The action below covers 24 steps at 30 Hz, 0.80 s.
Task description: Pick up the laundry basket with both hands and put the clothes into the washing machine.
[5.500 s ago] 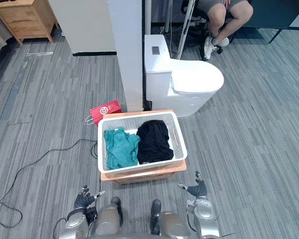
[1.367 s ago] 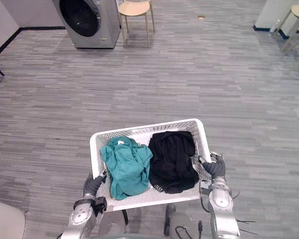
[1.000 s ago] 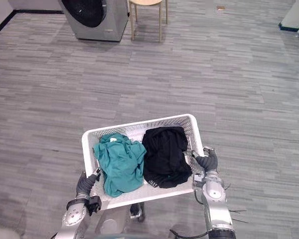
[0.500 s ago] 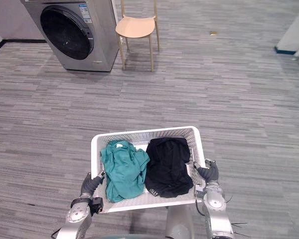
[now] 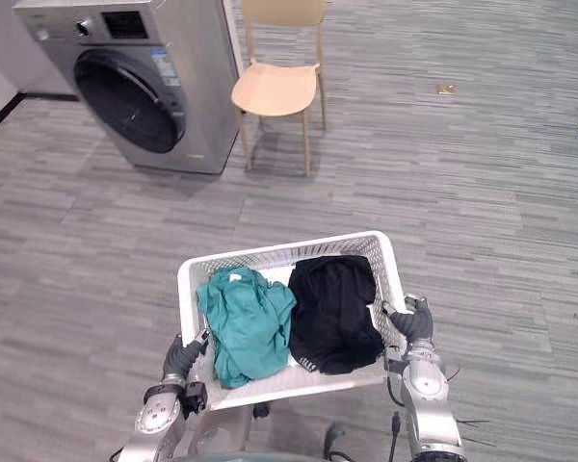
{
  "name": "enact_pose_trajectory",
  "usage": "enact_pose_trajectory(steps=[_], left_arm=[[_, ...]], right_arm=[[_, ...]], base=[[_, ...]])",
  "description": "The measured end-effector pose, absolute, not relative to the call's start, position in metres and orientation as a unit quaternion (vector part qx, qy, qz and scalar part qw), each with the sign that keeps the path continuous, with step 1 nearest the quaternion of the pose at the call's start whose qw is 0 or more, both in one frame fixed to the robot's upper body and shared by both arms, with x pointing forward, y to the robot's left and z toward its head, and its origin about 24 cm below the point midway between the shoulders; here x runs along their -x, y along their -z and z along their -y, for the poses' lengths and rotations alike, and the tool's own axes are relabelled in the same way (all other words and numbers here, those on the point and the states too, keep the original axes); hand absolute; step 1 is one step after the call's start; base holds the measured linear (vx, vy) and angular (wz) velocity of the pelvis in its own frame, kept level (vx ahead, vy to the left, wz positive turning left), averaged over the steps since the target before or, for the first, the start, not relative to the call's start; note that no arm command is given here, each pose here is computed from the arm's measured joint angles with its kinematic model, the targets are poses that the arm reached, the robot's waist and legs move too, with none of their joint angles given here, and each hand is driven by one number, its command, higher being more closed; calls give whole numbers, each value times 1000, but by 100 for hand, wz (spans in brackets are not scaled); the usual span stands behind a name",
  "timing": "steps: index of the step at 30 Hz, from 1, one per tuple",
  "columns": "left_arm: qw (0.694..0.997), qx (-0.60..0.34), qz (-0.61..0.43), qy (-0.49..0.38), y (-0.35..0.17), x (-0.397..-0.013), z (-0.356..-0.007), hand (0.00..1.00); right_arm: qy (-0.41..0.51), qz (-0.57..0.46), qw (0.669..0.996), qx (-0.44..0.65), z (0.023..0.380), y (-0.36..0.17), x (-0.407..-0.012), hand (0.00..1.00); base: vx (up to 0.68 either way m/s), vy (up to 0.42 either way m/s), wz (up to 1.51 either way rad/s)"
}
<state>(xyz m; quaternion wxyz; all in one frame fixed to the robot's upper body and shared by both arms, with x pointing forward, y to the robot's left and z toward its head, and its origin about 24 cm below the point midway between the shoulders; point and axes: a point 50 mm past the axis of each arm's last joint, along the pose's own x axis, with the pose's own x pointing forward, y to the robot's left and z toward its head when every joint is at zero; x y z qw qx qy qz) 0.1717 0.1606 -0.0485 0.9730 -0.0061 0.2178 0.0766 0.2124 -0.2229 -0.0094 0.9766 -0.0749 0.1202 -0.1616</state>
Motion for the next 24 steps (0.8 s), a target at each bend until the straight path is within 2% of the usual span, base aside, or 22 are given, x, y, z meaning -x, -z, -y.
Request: enact_pose_trajectory(steps=[6,18,24], left_arm=[[966,-28,-242,-84,54,-160,-180,100],[968,-8,-239,-73,54,-158,-162,100],[974,-13,-218,-66,48,-164,-162,100]], right_arm=[[148,-169,974,45,205,33,-201,100],[161,-132,975,75,222,11,-185,100],[173,-119,975,66,222,7,-189,100]], base=[[566,79,6],[665,-117,53],[539,38,-4]])
